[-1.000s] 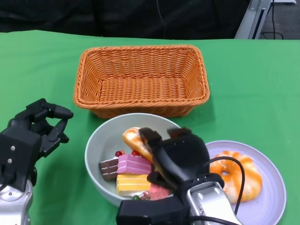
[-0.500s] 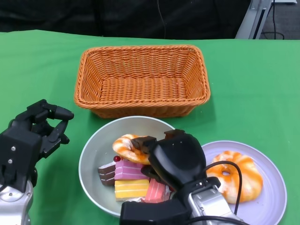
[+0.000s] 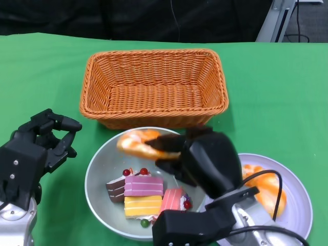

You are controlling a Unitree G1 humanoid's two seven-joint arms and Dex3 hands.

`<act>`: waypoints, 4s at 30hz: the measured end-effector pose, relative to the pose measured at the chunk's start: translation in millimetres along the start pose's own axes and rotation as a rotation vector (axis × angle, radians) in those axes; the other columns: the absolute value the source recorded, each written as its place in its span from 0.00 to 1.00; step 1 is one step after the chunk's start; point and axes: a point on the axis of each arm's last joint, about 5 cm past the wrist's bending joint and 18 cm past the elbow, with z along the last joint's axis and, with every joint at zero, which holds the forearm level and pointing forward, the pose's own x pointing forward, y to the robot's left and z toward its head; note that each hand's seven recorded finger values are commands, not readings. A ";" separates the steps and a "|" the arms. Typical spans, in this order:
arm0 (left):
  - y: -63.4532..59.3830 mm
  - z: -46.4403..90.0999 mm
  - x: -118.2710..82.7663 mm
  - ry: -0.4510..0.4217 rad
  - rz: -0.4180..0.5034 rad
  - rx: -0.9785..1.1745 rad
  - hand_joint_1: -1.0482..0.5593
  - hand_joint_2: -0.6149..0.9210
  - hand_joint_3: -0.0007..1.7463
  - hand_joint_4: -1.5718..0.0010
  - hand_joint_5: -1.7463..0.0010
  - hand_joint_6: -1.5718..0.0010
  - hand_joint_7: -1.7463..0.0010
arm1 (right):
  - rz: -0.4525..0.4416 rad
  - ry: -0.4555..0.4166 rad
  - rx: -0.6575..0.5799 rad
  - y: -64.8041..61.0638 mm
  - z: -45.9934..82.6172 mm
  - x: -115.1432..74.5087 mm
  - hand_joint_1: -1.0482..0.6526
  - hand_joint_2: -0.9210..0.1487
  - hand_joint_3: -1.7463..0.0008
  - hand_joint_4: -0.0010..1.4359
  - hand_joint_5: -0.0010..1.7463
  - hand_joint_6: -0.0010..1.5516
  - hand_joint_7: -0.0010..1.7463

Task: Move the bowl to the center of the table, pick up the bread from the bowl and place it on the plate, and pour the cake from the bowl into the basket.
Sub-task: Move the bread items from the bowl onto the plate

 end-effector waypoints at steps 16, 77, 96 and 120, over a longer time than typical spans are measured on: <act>0.4 0.3 0.6 0.003 0.002 -0.002 0.59 1.00 0.22 0.49 0.19 0.52 0.34 | -0.099 0.080 0.372 -83.8 17.0 -9.2 0.52 0.28 0.55 0.56 0.99 0.64 0.44; 6.8 -1.4 4.5 0.007 0.013 -0.012 0.59 1.00 0.22 0.51 0.20 0.51 0.36 | 0.458 1.047 0.815 -184.0 -55.6 -111.0 0.59 0.04 0.68 0.48 0.96 0.40 0.81; 6.2 0.0 5.1 -0.003 0.008 -0.009 0.59 1.00 0.22 0.50 0.19 0.51 0.36 | 0.627 1.077 0.858 -167.7 -60.9 -103.9 0.59 0.10 0.56 0.45 0.99 0.37 0.84; 5.4 2.8 4.3 -0.017 -0.003 0.005 0.59 1.00 0.22 0.49 0.20 0.50 0.36 | 0.654 1.122 0.775 -128.2 -74.1 -84.1 0.56 0.18 0.59 0.45 0.97 0.42 0.77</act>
